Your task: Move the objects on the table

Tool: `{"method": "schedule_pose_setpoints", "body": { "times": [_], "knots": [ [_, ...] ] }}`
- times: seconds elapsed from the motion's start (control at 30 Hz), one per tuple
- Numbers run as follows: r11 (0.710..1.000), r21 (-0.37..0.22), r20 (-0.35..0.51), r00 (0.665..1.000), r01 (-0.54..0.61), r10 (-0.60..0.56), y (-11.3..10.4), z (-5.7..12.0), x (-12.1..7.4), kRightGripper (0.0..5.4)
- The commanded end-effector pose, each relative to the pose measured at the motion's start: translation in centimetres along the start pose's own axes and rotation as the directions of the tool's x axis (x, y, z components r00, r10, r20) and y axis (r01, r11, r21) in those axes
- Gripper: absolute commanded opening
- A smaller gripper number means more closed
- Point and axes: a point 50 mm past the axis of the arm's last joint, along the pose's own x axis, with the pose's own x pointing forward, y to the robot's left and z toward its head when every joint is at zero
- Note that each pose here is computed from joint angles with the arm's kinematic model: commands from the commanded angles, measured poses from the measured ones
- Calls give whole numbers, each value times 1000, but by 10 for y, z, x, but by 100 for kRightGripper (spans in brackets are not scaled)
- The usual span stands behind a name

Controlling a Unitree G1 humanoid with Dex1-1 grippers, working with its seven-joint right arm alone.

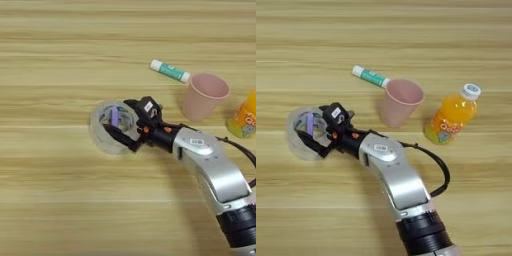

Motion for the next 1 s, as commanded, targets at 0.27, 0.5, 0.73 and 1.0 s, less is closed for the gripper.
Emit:
{"method": "schedule_pose_setpoints", "body": {
  "times": [0.27, 0.5, 0.73, 1.0],
  "knots": [
    [994, -89, 109, 992, 66, -56, -10, 32, -7, 536],
    [987, -108, 154, 983, 122, -105, -14, 39, -11, 536],
    [964, -120, 243, 949, 236, -202, -17, 47, -24, 536],
    [876, -133, 381, 840, 463, -386, -26, 58, -44, 536]
  ]
}}
